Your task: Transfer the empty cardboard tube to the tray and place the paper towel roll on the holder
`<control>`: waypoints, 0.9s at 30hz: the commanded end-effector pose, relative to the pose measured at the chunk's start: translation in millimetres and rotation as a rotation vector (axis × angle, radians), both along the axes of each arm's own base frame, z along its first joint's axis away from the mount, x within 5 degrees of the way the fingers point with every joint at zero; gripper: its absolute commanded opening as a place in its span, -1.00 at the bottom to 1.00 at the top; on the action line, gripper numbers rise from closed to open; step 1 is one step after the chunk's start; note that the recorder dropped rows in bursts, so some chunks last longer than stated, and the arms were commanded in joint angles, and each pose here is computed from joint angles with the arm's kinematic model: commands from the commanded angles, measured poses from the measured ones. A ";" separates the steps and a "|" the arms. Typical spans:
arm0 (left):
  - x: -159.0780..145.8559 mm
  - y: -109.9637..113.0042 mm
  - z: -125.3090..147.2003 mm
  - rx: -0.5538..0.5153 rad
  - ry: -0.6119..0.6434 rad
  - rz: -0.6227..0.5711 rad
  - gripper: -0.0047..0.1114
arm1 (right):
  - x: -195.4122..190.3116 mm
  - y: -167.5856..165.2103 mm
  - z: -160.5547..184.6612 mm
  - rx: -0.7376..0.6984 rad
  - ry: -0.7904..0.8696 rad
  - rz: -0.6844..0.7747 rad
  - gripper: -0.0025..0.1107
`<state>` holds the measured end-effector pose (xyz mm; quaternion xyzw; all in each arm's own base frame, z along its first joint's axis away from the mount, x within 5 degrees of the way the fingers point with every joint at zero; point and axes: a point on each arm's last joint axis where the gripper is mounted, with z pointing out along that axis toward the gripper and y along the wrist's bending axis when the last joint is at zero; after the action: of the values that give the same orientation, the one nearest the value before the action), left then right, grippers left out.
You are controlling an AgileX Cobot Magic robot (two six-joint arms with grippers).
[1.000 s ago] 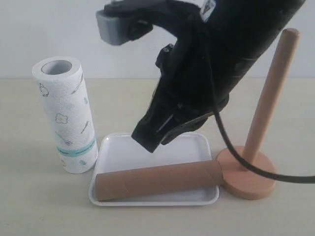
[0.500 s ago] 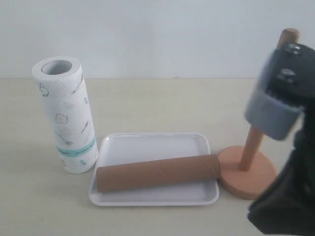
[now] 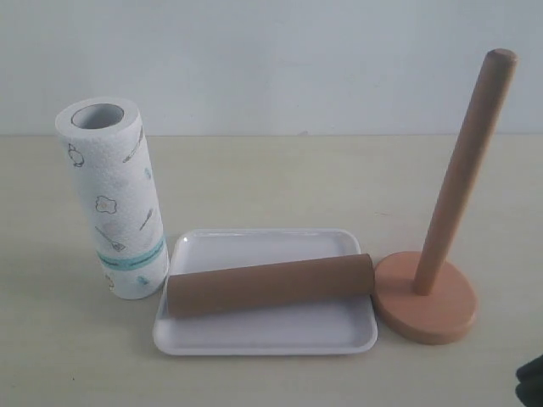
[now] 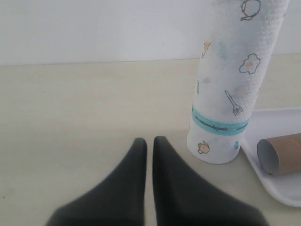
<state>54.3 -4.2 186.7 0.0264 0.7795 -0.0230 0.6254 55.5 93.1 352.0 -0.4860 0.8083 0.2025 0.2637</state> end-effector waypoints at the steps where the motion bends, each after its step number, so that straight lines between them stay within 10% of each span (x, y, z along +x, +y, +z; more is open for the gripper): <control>1: -0.1 0.1 -1.1 -0.007 0.000 0.004 -0.84 | -8.8 -12.9 6.1 0.074 -0.026 -0.041 -0.96; 12: -0.1 0.1 -1.1 -0.007 0.000 0.004 -0.84 | -27.2 -60.4 20.9 0.200 -0.232 -0.520 -0.96; 22: -0.1 0.1 -1.1 -0.007 0.000 0.004 -0.84 | -82.2 -80.2 60.6 0.549 -1.003 -0.852 -0.96; 27: -0.1 0.1 -1.1 -0.007 0.000 0.004 -0.84 | -72.9 -81.9 26.9 0.575 -1.055 -0.904 -0.96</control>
<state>54.3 -4.2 186.7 0.0264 0.7795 -0.0230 0.6254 -26.6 12.2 396.8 -0.0615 0.6128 0.0238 0.7875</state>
